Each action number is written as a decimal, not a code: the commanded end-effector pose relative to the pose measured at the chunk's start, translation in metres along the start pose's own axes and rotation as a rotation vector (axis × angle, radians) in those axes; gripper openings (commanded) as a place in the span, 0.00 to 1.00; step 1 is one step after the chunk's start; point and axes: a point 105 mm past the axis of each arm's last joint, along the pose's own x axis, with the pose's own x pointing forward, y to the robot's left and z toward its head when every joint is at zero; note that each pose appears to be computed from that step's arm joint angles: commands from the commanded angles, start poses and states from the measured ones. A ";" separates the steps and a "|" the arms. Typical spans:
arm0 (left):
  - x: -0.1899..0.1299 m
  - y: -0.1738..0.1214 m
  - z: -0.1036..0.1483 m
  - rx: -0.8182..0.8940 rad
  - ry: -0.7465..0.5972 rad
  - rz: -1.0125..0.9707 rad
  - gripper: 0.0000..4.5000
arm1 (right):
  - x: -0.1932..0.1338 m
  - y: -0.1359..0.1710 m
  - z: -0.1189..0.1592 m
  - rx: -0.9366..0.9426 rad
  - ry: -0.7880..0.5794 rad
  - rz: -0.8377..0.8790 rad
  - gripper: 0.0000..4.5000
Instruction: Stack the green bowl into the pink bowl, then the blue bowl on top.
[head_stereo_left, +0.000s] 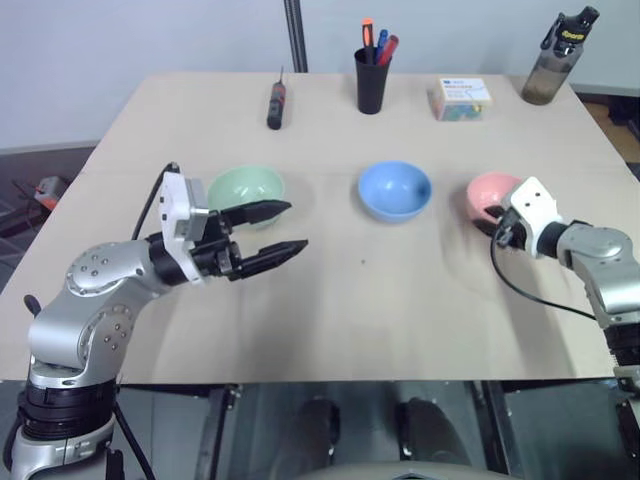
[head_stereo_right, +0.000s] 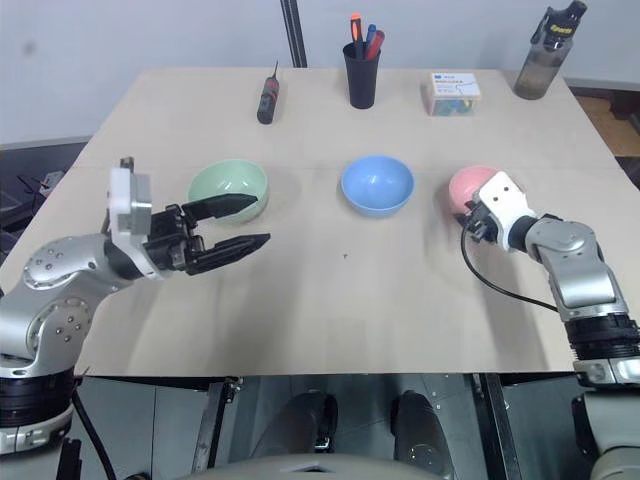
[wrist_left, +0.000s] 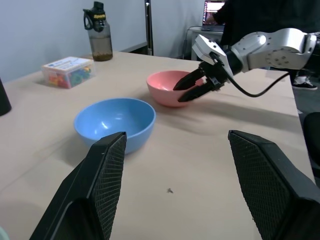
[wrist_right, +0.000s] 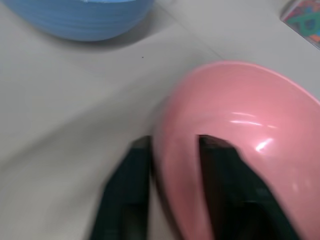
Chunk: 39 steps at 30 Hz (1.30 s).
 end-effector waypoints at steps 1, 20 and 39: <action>-0.002 -0.004 0.014 0.054 -0.026 0.009 0.77 | -0.002 -0.004 0.022 -0.063 -0.059 0.001 0.01; -0.002 0.033 -0.003 0.095 0.010 0.213 0.77 | -0.013 0.167 0.097 -0.077 -0.278 0.677 0.01; -0.021 0.071 -0.036 0.342 0.723 0.514 0.77 | -0.035 0.131 0.146 -0.105 -0.571 0.518 1.00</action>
